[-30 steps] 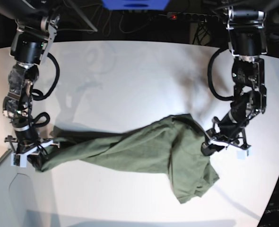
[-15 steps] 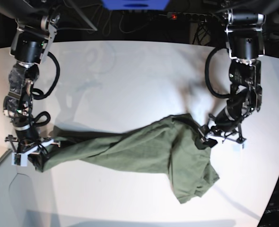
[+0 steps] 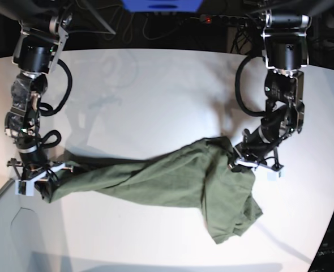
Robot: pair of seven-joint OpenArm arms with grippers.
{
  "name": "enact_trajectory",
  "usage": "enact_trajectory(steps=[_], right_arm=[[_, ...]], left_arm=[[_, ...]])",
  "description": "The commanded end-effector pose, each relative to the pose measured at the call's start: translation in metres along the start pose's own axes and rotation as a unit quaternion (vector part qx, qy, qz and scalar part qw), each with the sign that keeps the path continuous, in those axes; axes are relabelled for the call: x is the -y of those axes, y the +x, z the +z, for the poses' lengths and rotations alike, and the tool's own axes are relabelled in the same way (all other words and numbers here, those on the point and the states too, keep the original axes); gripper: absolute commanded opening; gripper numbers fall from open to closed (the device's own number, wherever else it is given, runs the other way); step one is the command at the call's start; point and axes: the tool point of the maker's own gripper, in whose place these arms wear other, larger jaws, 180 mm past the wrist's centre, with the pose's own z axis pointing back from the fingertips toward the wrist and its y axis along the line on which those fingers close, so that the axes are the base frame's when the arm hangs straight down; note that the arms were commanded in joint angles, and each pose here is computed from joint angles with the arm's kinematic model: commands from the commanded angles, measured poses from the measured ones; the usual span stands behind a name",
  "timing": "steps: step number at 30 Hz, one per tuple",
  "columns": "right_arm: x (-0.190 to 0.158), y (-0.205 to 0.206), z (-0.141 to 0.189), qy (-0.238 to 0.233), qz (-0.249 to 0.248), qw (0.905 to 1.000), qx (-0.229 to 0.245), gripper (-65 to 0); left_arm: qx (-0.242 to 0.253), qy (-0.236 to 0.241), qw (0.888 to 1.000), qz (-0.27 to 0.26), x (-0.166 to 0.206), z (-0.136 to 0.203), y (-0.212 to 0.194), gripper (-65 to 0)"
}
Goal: Layout the t-shirt on the table in an organized manner, then fold the t-shirt properly
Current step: 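Lay the shirt down and move the left gripper along its edge, then release the shirt with the left gripper and raise it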
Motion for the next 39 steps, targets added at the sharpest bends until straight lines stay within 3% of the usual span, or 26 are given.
enact_trajectory(steps=[1, 5, 11, 17, 23, 30, 36, 39], right_arm=[[0.005, 0.028, -0.004, -0.003, 0.002, 0.9992, 0.041, -65.0], [0.006, 0.031, -0.005, -0.004, 0.003, 0.999, 0.044, -65.0], [0.011, 0.049, -0.009, -0.007, 0.01, 0.9981, 0.06, -65.0], [0.013, 0.067, -0.014, -0.008, 0.012, 0.9969, 0.077, -65.0], [0.013, 0.065, -0.015, -0.008, 0.011, 0.9971, 0.075, -65.0], [0.013, 0.063, -0.014, -0.008, 0.012, 0.9973, 0.073, -65.0], [0.013, 0.061, -0.014, -0.008, 0.012, 0.9974, 0.07, -65.0], [0.013, 0.06, -0.013, -0.008, 0.011, 0.9975, 0.069, -65.0]], left_arm=[[0.041, -0.032, 0.999, -0.015, 0.024, 0.004, 0.033, -63.9], [0.095, -0.068, 0.992, -0.054, 0.06, 0.028, 0.065, -64.9], [0.191, -0.133, 0.964, -0.129, 0.129, 0.074, 0.129, -64.9], [0.219, -0.152, 0.953, -0.145, 0.152, 0.082, 0.156, -64.6], [0.216, -0.146, 0.954, -0.148, 0.146, 0.081, 0.157, -64.5], [0.193, -0.129, 0.961, -0.149, 0.123, 0.097, 0.115, -64.5], [0.104, -0.094, 0.982, -0.125, 0.079, 0.094, 0.03, -64.4], [0.062, -0.082, 0.988, -0.113, 0.064, 0.089, -0.003, -59.2]])
